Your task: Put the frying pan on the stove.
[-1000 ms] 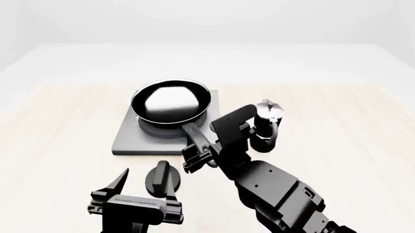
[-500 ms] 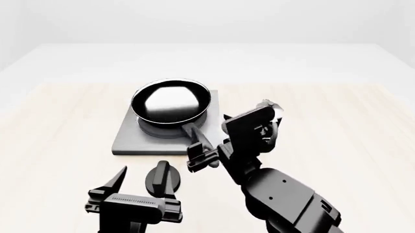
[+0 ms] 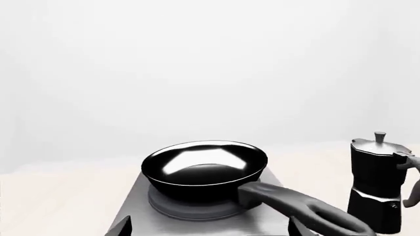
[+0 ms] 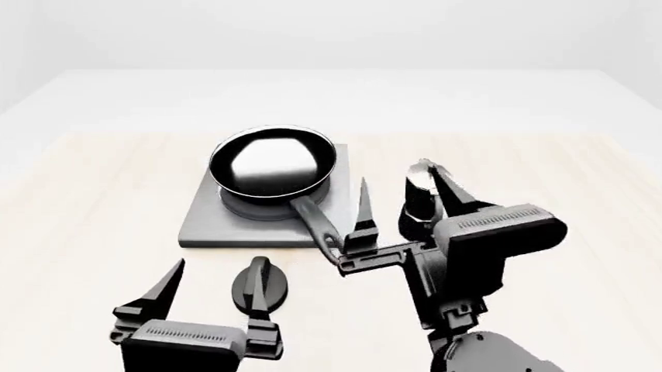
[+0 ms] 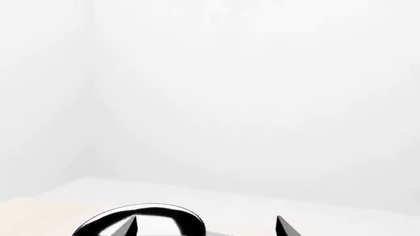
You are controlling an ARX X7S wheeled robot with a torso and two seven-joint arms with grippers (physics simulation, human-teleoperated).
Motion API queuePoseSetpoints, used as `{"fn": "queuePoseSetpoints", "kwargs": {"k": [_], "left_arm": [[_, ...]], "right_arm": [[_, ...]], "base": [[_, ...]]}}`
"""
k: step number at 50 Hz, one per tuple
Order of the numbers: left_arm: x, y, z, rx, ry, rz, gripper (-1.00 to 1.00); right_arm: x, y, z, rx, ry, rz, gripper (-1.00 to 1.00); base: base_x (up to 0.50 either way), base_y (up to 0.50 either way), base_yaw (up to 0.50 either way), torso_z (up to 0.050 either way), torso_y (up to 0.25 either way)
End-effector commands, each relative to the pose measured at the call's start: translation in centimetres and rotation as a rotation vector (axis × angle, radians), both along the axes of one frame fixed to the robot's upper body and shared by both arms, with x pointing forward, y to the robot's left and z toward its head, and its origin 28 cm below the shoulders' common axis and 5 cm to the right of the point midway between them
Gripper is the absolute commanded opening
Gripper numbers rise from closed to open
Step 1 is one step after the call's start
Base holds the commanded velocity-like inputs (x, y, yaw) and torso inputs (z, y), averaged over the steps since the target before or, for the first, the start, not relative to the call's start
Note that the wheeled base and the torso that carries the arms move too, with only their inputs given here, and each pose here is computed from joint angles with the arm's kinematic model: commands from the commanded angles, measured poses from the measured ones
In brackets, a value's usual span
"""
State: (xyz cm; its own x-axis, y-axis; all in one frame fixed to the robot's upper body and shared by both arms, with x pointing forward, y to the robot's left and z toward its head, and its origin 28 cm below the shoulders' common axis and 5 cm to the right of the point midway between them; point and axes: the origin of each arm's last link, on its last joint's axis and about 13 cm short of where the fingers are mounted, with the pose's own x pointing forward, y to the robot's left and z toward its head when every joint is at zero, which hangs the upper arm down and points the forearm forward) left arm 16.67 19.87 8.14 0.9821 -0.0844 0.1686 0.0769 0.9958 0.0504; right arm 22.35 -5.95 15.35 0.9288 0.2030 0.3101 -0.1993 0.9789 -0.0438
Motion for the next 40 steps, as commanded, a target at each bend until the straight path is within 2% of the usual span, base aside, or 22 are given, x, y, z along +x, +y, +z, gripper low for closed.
{"fn": "queuePoseSetpoints", "kwargs": {"k": [1,8,18,40], "left_arm": [[-1.0,0.2,1.8,-0.006,-0.053,-0.010,1.00],[-2.0,0.0,3.5,-0.008,-0.108,-0.026,1.00],[-3.5,0.0,5.4,-0.016,-0.174,-0.035,1.00],[-6.0,0.2,7.5,-0.014,-0.266,-0.045,1.00]], "right_arm": [[-4.3,-0.6,2.6,0.064,-0.179,-0.100,1.00],[-6.8,-0.7,4.0,0.073,-0.249,-0.120,1.00],[-8.6,-0.8,4.9,0.095,-0.306,-0.113,1.00],[-9.3,-1.4,5.3,0.091,-0.355,-0.107,1.00]], "base": [[0.00,0.00,0.00,0.000,0.000],[0.00,0.00,0.00,0.000,0.000],[0.00,0.00,0.00,0.000,0.000],[0.00,0.00,0.00,0.000,0.000]]}}
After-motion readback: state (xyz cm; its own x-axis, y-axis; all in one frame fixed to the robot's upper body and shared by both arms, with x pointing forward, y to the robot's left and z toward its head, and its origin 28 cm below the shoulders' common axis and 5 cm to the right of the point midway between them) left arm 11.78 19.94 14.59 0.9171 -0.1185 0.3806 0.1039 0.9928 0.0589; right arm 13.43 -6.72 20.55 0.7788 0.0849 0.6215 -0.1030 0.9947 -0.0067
